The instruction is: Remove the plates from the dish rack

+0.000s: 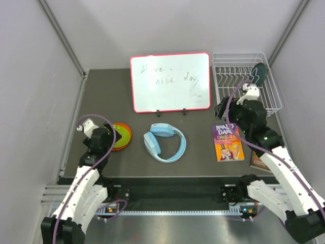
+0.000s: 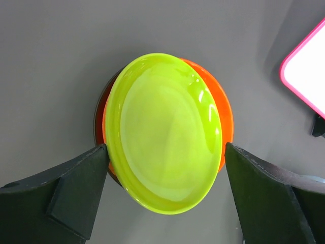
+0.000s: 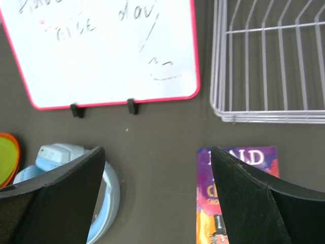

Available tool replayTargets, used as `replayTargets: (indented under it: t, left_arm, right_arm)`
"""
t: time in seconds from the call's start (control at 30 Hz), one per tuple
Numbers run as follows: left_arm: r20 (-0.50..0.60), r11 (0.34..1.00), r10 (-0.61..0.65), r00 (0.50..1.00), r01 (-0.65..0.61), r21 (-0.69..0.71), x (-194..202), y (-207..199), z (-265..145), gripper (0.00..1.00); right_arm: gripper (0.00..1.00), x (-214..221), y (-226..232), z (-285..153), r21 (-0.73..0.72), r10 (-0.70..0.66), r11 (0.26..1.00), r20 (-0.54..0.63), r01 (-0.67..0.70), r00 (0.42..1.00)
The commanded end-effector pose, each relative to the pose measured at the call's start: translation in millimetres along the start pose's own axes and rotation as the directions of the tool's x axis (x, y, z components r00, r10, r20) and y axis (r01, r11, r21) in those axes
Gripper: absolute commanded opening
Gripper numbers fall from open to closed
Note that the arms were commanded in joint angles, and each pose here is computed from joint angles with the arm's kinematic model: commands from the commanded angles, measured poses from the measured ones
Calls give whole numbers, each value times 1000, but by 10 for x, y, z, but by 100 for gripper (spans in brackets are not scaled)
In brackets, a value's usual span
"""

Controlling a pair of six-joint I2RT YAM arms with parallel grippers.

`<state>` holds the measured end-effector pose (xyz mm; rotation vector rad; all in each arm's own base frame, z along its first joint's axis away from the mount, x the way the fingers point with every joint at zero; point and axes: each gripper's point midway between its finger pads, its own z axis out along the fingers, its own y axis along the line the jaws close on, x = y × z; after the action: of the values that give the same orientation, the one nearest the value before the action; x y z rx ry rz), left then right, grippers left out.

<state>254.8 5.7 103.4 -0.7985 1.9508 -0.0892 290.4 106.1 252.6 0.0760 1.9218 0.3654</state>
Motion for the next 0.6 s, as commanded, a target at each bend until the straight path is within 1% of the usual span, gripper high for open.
replayTargets:
  t: [0.0,0.27,0.4,0.47,0.57]
  left_arm:
    - [-2,1000,-13,1000,13,-3,-143,-93,-54,99]
    - [-84,999,-25,996,21,-45,8,-34,-77,99]
    - [-88,999,-31,996,27,-47,47,-2,-88,99]
    - [-98,997,-44,994,37,-72,71,43,-106,99]
    - [-100,996,-59,993,51,-78,68,51,-132,99]
  right_arm:
    - [85,-404,-213,-8,82,-28,996,80,22,996]
    - [86,-533,-494,61,110,7,994,88,-17,996]
    - [86,-551,-615,76,127,13,992,91,-24,996]
    - [86,-544,-661,91,139,12,990,86,-24,996]
    - [86,-549,-693,109,131,16,991,81,-27,997]
